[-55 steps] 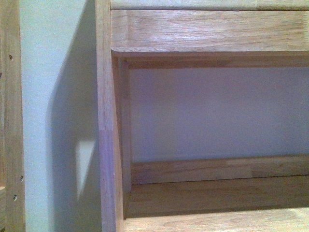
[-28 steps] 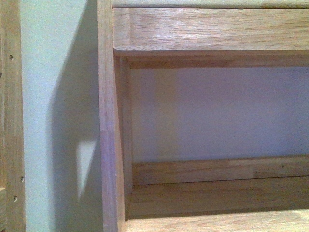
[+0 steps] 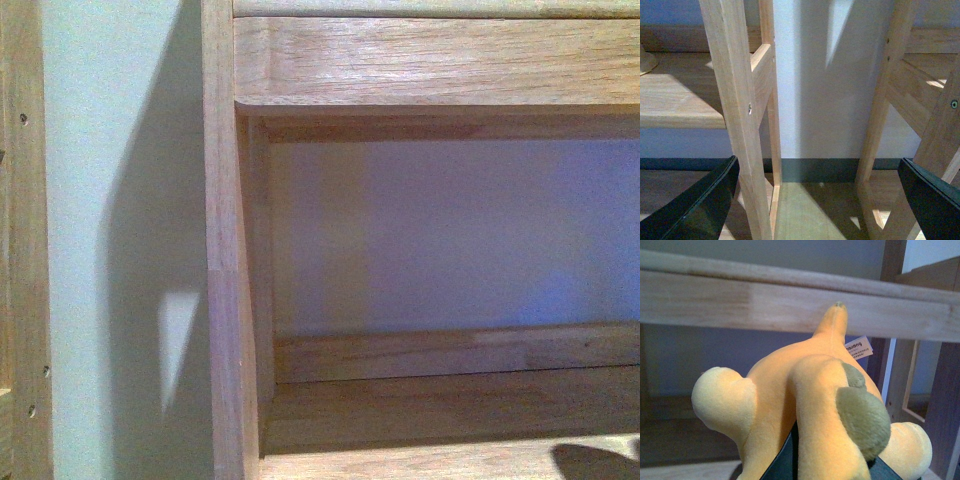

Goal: Put away toys

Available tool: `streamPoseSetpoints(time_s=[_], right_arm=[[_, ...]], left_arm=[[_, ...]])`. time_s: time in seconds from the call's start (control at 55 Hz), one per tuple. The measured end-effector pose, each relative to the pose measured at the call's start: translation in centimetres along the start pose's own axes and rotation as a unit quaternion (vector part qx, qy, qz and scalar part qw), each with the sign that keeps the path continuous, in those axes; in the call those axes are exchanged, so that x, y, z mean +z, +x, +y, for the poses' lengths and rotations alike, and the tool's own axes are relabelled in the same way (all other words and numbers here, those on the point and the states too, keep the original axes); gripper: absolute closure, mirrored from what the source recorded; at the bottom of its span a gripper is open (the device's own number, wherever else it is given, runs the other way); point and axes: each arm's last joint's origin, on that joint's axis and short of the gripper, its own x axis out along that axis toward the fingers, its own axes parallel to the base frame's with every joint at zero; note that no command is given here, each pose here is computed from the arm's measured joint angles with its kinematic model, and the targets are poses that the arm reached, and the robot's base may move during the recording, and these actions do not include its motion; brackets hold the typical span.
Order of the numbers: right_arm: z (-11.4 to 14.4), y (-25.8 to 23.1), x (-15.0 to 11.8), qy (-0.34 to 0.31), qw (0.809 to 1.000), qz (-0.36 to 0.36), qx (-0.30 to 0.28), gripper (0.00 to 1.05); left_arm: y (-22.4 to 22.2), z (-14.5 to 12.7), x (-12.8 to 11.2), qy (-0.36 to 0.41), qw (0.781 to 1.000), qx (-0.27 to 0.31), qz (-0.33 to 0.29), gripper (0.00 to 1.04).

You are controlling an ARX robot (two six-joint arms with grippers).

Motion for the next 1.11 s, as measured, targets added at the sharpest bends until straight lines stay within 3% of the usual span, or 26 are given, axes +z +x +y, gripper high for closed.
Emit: streamPoseSetpoints(time_s=[0.582, 0.818, 1.109], right_arm=[[-0.9, 4.5, 9.4, -0.082, 0.991, -0.102, -0.014, 0.98], [-2.6, 6.6, 16.7, -0.084, 0.984, -0.157, -0.03, 0.98], [-3.8, 8.7, 19.5, -0.077, 0.982, -0.171, -0.011, 0.98]], left_arm=[[0.0, 0.0, 0.0, 0.0, 1.0, 0.0, 0.0, 0.06], [0.0, 0.0, 0.0, 0.0, 1.0, 0.0, 0.0, 0.06], [0.0, 0.0, 0.0, 0.0, 1.0, 0.0, 0.0, 0.06]])
